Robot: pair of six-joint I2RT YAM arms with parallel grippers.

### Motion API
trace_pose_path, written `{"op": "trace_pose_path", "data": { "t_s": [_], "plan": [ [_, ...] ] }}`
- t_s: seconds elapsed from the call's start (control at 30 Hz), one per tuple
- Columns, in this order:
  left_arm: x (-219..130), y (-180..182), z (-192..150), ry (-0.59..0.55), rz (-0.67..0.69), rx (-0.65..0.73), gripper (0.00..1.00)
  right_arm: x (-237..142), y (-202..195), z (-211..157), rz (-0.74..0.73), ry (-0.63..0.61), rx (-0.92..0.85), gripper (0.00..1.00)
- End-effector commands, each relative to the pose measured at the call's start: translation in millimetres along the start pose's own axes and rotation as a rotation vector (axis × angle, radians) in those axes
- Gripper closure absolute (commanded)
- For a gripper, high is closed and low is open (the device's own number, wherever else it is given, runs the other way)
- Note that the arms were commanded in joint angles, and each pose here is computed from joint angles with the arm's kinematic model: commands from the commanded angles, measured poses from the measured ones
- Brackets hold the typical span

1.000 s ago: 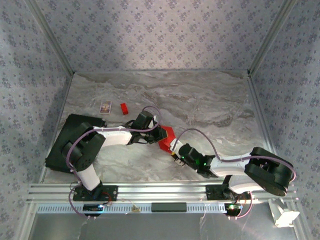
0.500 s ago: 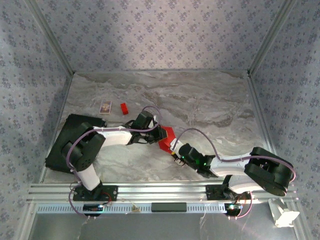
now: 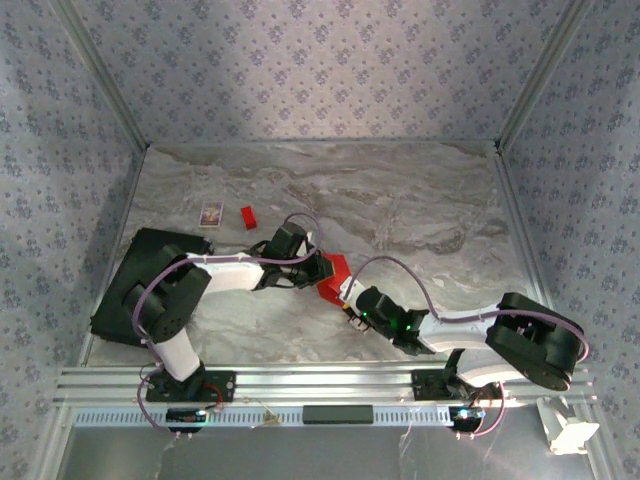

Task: Fold a paper plane with a square sheet of paper (pick it up from the middle)
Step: Fourth fold the wing at the center of the table.

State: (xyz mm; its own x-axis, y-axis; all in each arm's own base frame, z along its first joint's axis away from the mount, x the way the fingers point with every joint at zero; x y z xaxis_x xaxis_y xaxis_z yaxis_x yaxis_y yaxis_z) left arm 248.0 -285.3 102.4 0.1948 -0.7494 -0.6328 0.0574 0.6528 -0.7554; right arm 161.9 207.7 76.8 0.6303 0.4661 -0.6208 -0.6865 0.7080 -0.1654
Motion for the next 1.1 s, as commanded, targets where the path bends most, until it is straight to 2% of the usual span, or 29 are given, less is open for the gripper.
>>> {"op": "trace_pose_path", "data": {
  "t_s": [0.0, 0.13, 0.4, 0.67, 0.9, 1.07],
  "plan": [
    [-5.3, -5.7, 0.7, 0.002, -0.031, 0.015, 0.86, 0.5, -0.8, 6.3, -0.016, -0.007, 0.002, 0.78],
    [-5.0, -6.1, 1.1, 0.003, -0.030, 0.017, 0.86, 0.4, -0.6, 5.8, -0.014, -0.007, 0.004, 0.81],
    [-4.8, -5.2, 1.3, 0.004, -0.027, 0.016, 0.86, 0.1, 1.1, 6.5, 0.005, -0.008, 0.025, 0.80],
    [-6.5, -6.9, 2.2, -0.004, -0.029, 0.017, 0.85, 0.6, 1.8, 6.0, 0.012, -0.004, 0.036, 0.87],
    [-8.9, -6.1, 1.8, -0.015, -0.019, 0.016, 0.83, 1.8, 3.5, 5.0, 0.032, -0.001, 0.074, 0.86],
    [-9.3, -5.2, 1.2, -0.016, -0.017, 0.016, 0.86, -0.9, 1.9, 8.7, 0.032, -0.019, 0.090, 0.82]
  ]
}}
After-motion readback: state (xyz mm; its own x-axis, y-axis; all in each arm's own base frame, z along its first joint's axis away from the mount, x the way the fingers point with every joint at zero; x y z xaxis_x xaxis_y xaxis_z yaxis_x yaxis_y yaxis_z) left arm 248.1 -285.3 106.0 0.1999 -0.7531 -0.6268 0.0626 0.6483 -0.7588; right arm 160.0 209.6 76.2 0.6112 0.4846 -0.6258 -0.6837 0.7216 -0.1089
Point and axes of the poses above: each hand's point on the last joint's axis, 136 mm out from that joint toward the fingers, its own x axis out along the fingers, its own y axis along the line the jaws close on, z = x × y, the point moved 7 cm from there along -x, back along the fingers, and after that the axes turned 4 degrees about x, right-handed, at the moved point
